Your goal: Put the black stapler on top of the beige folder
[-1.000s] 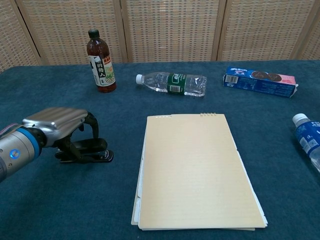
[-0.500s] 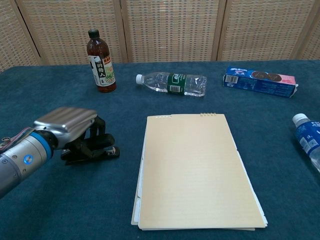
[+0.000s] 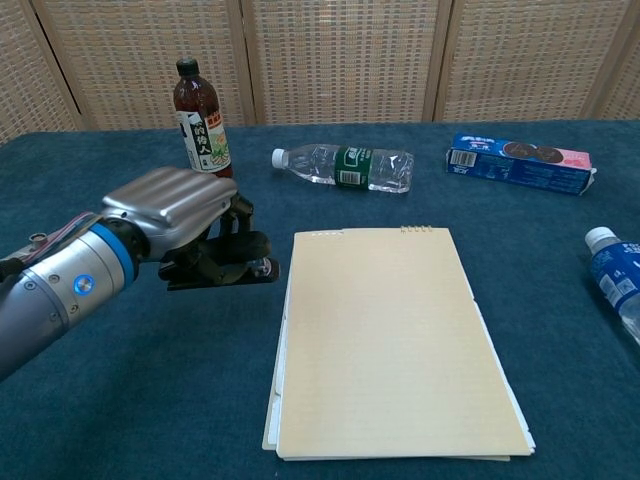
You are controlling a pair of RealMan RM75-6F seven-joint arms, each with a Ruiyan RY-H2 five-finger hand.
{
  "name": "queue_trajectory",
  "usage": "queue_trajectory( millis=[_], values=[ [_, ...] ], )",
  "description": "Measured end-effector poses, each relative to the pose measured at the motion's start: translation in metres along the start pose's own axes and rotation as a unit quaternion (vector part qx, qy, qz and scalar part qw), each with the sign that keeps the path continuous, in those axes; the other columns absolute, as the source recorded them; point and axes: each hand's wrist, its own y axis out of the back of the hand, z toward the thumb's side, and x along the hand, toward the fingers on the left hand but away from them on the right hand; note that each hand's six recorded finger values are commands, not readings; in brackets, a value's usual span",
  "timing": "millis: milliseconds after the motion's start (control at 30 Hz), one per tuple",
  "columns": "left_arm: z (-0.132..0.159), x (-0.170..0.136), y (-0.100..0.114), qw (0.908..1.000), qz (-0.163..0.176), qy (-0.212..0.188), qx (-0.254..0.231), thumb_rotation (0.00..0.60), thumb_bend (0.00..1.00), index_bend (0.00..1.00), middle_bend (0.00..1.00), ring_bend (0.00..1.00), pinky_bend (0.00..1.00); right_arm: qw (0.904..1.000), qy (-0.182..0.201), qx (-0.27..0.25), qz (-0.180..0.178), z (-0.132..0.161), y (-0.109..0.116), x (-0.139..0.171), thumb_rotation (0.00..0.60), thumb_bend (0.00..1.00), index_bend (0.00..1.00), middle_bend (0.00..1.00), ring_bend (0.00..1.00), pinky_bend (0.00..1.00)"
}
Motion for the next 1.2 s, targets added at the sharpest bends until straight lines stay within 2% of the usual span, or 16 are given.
queue_trajectory(
  millis=[300, 700, 833, 967, 1100, 1200],
  values=[
    [0.048, 0.007, 0.011, 0.9987, 0.011, -0.048, -0.008, 0.6, 0.7, 0.82, 0.55, 0.56, 0.54, 0.9999, -0.005, -0.009, 0.003, -0.003, 0.001, -0.001, 0.6, 0.12, 0.08, 0.0, 0.0, 0.0],
    [0.115, 0.015, 0.002, 0.9962, 0.012, -0.087, 0.003, 0.6, 0.69, 0.78, 0.53, 0.56, 0.53, 0.9993, -0.01, -0.036, -0.006, -0.01, 0.012, -0.001, 0.6, 0.12, 0.08, 0.0, 0.0, 0.0],
    [0.128, 0.015, -0.006, 0.9955, -0.001, -0.094, 0.012, 0.6, 0.61, 0.68, 0.43, 0.47, 0.46, 0.9989, -0.016, -0.043, -0.01, -0.015, 0.017, -0.001, 0.6, 0.12, 0.08, 0.0, 0.0, 0.0],
    [0.136, 0.014, -0.01, 0.9949, -0.009, -0.099, 0.014, 0.6, 0.52, 0.63, 0.37, 0.42, 0.42, 0.9988, -0.017, -0.044, -0.012, -0.016, 0.019, -0.001, 0.6, 0.12, 0.08, 0.0, 0.0, 0.0],
    [0.14, 0.014, -0.014, 0.9948, -0.012, -0.099, 0.015, 0.6, 0.52, 0.61, 0.35, 0.4, 0.4, 0.9989, -0.016, -0.043, -0.012, -0.016, 0.018, -0.001, 0.6, 0.12, 0.08, 0.0, 0.0, 0.0],
    [0.142, 0.013, -0.015, 0.9949, -0.014, -0.099, 0.009, 0.6, 0.46, 0.46, 0.18, 0.24, 0.26, 0.9989, -0.016, -0.043, -0.011, -0.016, 0.018, -0.001, 0.6, 0.12, 0.08, 0.0, 0.0, 0.0]
  ],
)
